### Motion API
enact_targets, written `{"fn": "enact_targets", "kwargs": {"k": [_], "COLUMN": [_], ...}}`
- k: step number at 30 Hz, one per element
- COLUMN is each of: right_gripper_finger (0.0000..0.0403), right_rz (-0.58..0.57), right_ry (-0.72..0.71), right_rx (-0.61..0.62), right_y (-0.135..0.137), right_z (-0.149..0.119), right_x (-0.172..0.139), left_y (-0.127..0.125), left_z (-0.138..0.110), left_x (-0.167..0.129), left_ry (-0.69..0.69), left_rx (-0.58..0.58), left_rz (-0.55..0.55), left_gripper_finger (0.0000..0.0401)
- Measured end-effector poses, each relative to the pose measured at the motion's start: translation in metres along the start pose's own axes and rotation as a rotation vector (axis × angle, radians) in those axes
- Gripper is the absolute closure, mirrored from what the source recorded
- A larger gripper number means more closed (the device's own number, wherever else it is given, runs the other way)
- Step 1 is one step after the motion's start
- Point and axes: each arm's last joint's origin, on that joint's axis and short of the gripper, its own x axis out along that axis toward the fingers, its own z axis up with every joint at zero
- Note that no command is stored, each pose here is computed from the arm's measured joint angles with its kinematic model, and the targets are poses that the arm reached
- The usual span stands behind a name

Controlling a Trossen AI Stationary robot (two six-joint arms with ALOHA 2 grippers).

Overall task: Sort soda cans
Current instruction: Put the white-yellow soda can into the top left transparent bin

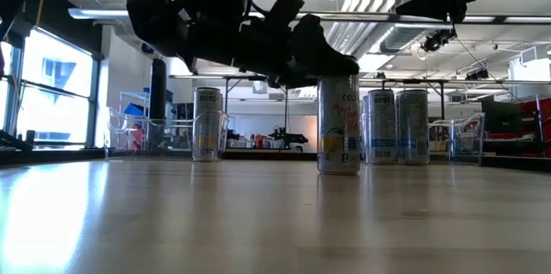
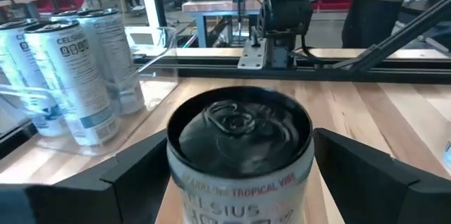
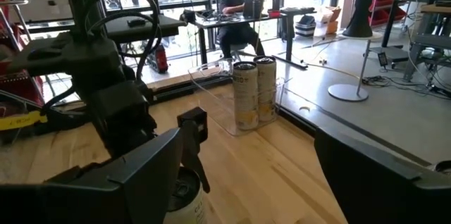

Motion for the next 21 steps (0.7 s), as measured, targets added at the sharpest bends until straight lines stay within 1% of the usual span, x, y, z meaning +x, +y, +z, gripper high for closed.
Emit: {"fn": "enact_targets", "kwargs": {"k": [2,4,6,8,9,12,14,16,19,21], "right_gripper_finger": [0.0085,0.0085,0.0085,0.0085,0.0085,0.0085,0.0085,0.0085,0.0085,0.0085], "right_rz": [0.0,0.0,-0.001,-0.001,-0.002,-0.003,-0.006,-0.008,-0.012,-0.014], "right_ry": [0.0,0.002,0.006,0.011,0.013,0.022,0.035,0.047,0.064,0.073], "right_rx": [0.004,0.018,0.02,0.016,0.02,0.037,0.039,0.042,0.046,0.051], "right_y": [0.0,0.0,0.0,0.0,0.0,0.0,-0.001,-0.001,-0.001,-0.002], "right_z": [0.0,0.0,-0.001,-0.001,-0.002,-0.003,-0.004,-0.006,-0.008,-0.009], "right_x": [0.0,0.0,0.0,0.0,0.0,0.0,0.0,0.0,0.0,0.0], "left_y": [0.0,-0.001,-0.001,-0.001,-0.001,0.002,0.005,0.009,0.017,0.03], "left_z": [0.001,0.003,0.005,0.007,0.009,0.021,0.035,0.055,0.093,0.123], "left_x": [0.001,0.002,0.003,0.003,0.003,-0.001,-0.009,-0.021,-0.05,-0.075], "left_ry": [-0.004,-0.012,-0.018,-0.018,-0.019,-0.006,0.008,0.023,0.006,-0.029], "left_rx": [-0.005,-0.028,-0.038,-0.038,-0.038,-0.014,0.017,0.059,0.096,0.085], "left_rz": [-0.003,-0.02,-0.033,-0.037,-0.037,-0.044,-0.027,0.019,0.1,0.123], "left_gripper_finger": [0.0082,0.0095,0.012,0.0154,0.0162,0.0162,0.0162,0.0162,0.0162,0.0162]}}
